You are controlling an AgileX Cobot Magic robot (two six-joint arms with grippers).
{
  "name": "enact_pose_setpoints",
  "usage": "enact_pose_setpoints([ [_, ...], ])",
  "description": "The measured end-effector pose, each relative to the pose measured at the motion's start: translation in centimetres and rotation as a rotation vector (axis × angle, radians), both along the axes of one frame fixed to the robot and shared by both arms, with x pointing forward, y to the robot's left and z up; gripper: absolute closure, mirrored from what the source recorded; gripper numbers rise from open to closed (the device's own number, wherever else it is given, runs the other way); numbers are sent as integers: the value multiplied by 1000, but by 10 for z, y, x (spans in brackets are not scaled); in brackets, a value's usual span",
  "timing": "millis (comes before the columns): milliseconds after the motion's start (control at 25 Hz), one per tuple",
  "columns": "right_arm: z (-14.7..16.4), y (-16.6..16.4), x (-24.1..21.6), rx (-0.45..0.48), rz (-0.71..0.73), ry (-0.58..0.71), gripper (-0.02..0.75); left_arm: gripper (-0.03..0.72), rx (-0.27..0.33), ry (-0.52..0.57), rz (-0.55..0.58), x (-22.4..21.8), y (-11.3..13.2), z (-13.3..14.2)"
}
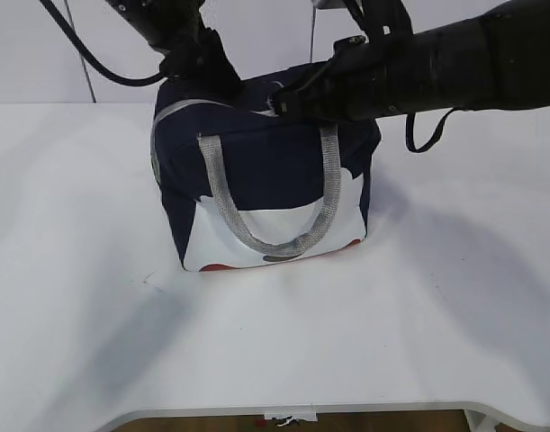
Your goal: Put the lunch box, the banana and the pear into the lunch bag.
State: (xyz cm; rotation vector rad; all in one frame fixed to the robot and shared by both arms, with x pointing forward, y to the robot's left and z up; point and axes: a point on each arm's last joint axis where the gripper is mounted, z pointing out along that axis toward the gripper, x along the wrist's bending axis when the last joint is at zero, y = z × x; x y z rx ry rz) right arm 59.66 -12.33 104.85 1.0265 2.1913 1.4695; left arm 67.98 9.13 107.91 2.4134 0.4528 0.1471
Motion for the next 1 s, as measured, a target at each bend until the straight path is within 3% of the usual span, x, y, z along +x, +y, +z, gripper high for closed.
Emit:
enact_pose_setpoints([
  [160,0,0,0,-2,2,-3,747,283,6,7,0,1,0,-4],
  [280,0,0,0,-2,2,-3,747,442,20,8,11,1,1,-4],
  [360,0,0,0,1,0,-1,747,592,37,7,14,1,1,-5],
  [440,1,0,0,13,-6,3,747,657,47,7,21,2,2,-6],
  [1000,3,-6,8,47,-126,1,747,673,69,-18,30,0,5,2],
])
